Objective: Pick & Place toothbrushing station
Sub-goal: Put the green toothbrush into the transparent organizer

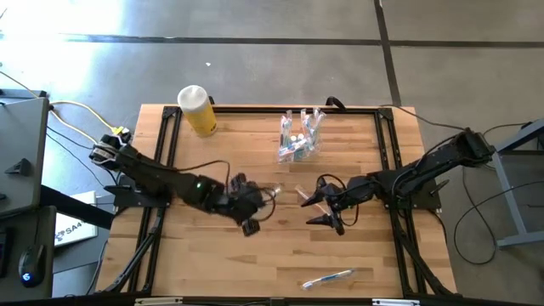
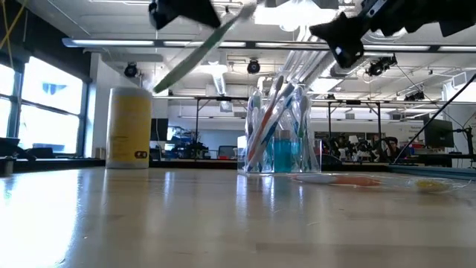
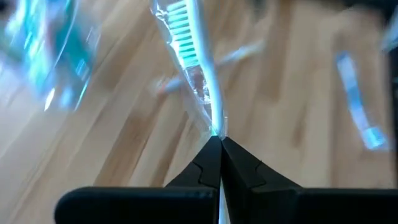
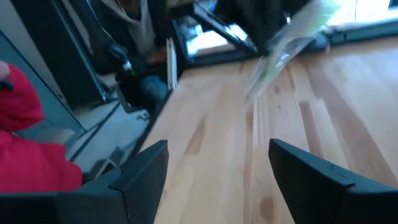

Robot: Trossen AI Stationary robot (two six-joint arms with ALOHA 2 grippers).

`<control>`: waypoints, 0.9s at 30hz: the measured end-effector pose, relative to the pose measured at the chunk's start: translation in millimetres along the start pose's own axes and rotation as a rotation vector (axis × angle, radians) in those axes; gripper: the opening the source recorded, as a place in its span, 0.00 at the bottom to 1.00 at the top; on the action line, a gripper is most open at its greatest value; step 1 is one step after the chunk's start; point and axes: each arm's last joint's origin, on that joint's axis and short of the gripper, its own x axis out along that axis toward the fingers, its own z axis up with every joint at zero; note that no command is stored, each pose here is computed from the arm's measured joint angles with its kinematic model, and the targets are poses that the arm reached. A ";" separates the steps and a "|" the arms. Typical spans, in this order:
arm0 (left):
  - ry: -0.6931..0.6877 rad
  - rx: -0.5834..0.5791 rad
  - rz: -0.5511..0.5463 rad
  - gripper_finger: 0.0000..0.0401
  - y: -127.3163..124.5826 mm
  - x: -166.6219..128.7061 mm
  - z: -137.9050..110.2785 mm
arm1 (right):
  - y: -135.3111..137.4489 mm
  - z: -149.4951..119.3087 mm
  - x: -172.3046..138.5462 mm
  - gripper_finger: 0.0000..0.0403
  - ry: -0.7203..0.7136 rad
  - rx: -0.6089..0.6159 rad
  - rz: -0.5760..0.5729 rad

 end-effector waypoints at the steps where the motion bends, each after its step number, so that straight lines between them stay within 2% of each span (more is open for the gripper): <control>1: -0.040 0.019 -0.019 0.00 -6.8 -0.6 0.7 | 0.9 1.8 0.0 0.67 -0.020 -0.012 0.006; 6: -0.179 0.087 -0.098 0.00 -33.8 5.1 1.8 | 5.5 8.0 -0.4 0.67 -0.105 -0.054 -0.015; 9: -0.210 0.111 -0.109 0.00 -40.0 15.2 1.2 | 7.7 11.0 -0.8 0.67 -0.142 -0.087 -0.017; 14: -0.228 0.184 -0.077 0.00 -44.0 28.8 -2.1 | 14.9 13.7 -1.6 0.67 -0.183 -0.148 0.014; 27: -0.381 0.199 -0.092 0.00 -49.4 29.3 11.9 | 19.0 17.2 -2.9 0.67 -0.246 -0.221 -0.049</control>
